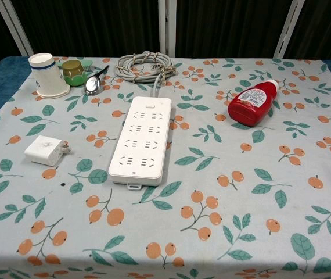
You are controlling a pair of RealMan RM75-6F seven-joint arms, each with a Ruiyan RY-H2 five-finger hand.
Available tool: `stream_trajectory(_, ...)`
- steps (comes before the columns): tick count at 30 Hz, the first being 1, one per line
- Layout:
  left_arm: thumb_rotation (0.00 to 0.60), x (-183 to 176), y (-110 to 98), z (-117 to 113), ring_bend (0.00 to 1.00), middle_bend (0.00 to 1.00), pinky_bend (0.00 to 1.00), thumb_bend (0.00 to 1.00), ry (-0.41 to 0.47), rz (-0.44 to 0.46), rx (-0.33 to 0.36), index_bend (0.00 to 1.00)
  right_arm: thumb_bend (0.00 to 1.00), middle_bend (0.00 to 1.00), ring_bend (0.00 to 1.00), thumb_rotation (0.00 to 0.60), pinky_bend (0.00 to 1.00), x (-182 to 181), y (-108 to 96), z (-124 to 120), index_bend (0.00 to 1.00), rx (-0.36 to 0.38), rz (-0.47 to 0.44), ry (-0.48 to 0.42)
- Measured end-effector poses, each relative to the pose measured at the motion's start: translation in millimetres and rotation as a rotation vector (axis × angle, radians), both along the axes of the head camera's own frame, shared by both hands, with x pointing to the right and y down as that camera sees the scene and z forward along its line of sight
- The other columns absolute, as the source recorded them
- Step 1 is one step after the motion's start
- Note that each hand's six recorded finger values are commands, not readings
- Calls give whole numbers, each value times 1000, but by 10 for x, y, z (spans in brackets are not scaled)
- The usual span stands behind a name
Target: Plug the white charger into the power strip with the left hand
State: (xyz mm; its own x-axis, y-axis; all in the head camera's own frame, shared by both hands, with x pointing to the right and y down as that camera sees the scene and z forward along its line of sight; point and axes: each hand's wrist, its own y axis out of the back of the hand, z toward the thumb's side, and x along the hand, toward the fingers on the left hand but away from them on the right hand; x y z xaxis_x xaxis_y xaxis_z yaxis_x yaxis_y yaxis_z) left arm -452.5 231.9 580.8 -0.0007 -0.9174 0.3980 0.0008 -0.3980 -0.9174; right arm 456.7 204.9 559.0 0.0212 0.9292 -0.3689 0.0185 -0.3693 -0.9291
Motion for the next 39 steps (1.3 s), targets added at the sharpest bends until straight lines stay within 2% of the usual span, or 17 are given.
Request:
stream_trajectory(10,600,126,12,3,0,78,0,9,10,33,-6,110,93,23,0,600,0,16,-41,-70,0,22,-9,12)
stream_trajectory(18,600,590,-202,100,19,153,0,18,65,183,-14,122,94,23,0,600,0,7,-118,-257,0,75,-27,43)
stream_trajectory(22,600,903,-302,232,19,154,0,18,107,281,-55,122,94,23,0,600,0,-2,-152,-340,0,91,-39,61)
stream_trajectory(27,600,1282,-375,517,19,159,0,19,159,379,-146,110,93,23,0,600,0,17,-153,-360,0,91,-30,60)
stream_trajectory(32,600,1505,-397,843,19,173,0,18,188,401,-231,108,94,23,0,600,0,43,-137,-329,0,79,-22,59)
stream_trajectory(39,600,1599,-405,1040,19,232,0,19,197,402,-274,107,94,23,0,600,0,50,-140,-287,0,67,-20,55)
